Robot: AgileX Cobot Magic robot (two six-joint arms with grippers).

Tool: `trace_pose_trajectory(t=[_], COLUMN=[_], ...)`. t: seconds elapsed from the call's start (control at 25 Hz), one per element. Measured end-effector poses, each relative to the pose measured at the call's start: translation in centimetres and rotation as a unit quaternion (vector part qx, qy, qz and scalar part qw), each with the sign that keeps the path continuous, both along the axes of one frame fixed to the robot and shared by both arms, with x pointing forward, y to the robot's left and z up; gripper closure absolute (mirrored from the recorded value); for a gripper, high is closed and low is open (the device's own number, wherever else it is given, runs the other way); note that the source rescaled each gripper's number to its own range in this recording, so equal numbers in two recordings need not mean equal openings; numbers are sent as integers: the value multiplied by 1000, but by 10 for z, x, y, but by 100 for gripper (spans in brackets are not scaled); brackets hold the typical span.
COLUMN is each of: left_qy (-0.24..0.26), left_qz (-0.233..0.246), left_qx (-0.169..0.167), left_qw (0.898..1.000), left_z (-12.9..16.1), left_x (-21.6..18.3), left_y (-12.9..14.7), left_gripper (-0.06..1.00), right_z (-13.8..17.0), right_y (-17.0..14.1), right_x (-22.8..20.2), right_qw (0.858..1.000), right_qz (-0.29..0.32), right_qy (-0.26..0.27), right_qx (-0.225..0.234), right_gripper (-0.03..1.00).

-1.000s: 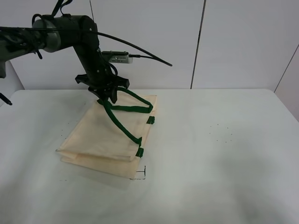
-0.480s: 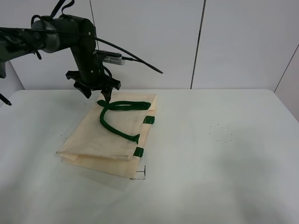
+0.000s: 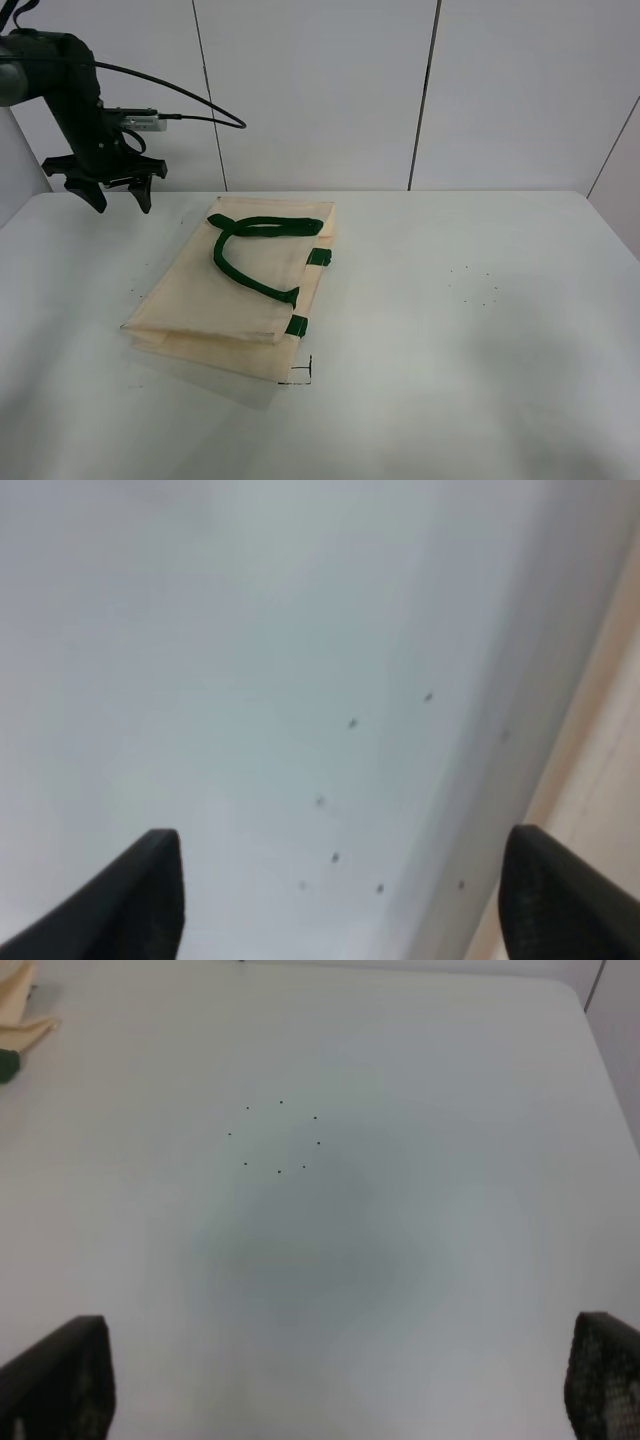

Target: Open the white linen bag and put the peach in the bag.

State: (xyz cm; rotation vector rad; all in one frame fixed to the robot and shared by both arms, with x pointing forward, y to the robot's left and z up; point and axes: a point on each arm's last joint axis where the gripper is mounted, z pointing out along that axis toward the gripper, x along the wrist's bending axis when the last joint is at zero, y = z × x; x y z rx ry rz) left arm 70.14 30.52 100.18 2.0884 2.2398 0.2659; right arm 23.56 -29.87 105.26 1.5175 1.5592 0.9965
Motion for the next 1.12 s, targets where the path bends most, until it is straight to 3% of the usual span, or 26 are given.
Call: trace_pose_trajectory(t=[0.2,0.48,0.76,0.96,1.12], left_qy=[18,29,58,41,13], left_qz=[0,0,-1,-6,-17], left_qx=[-29,-33,-33,-31,-28], left_qw=[999,999,998,999,999], left_z=[4,31,51,56,43], left_x=[-8,-53,-152,-239,-297], left_y=[4,2,1,0,0], left_gripper=[-2,-2,-2,-2,-2], right_z=[0,0,0,0,0], right_y=[0,0,0,0,0], right_x=[0,0,0,0,0], right_qw=[1000,1000,1000,1000,1000], right_qz=[0,0,0,0,0], right_qy=[0,0,0,0,0], right_qx=[0,0,0,0,0], right_gripper=[-3,-3,-3,-3,-3])
